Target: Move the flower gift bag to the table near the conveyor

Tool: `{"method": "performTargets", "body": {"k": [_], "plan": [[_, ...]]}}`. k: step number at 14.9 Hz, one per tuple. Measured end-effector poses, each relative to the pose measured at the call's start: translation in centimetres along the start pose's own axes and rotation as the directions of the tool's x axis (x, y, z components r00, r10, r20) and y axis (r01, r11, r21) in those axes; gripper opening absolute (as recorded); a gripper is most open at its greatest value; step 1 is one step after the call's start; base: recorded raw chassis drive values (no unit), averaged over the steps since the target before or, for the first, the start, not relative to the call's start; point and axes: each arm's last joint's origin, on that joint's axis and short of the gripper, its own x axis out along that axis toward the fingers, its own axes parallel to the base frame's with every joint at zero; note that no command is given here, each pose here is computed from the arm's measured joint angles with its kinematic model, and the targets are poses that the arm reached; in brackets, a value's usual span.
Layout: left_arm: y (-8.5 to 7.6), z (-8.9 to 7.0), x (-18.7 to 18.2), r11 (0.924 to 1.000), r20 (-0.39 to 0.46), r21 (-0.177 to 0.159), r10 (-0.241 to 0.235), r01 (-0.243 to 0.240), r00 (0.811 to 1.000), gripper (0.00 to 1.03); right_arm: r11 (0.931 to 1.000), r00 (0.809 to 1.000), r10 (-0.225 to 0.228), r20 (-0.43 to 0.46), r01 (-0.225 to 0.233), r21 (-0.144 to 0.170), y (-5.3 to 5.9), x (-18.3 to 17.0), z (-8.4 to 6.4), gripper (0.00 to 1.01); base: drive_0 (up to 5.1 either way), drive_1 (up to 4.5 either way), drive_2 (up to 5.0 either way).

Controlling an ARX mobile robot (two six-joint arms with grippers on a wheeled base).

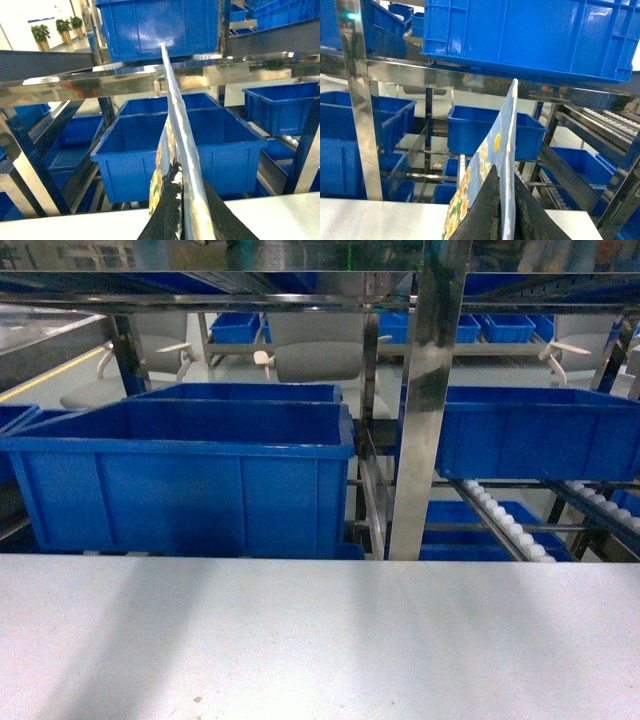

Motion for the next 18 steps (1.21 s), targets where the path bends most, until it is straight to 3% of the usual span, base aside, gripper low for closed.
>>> {"method": "performTargets", "body": {"k": [5, 14, 16, 18], "plan": [[0.0, 0.01, 0.0, 1.0, 0.001, 0.0, 0.0, 0.0, 1.0, 0.02, 1.0, 1.0, -0.001, -0.003, 0.001, 0.001, -0.02, 0.04, -0.03, 0.03, 0.0, -3.99, 4.1], [0.01, 0.07, -0.09, 1.0, 0.007, 0.0, 0.001, -0.001, 1.0, 0.02, 1.0, 1.0, -0.001, 0.0, 0.001, 0.0, 0.0, -0.01, 0.0, 0.03, 0.0, 0.0, 0.0], [0.01, 0.06, -0.08, 1.0, 0.006, 0.0, 0.001, -0.001, 1.0, 0.02, 0.9998, 1.0, 0.012, 0.024, -0.012, -0.018, -0.52, 0.2, 0.16, 0.03, 0.0, 0.0, 0.0], [0.01, 0.06, -0.08, 1.0, 0.006, 0.0, 0.001, -0.001, 1.0, 0.02, 0.9998, 1.0, 0.011, 0.017, -0.011, -0.015, -0.8, 0.73, -0.01, 0.03, 0.0, 0.0, 0.0]]}}
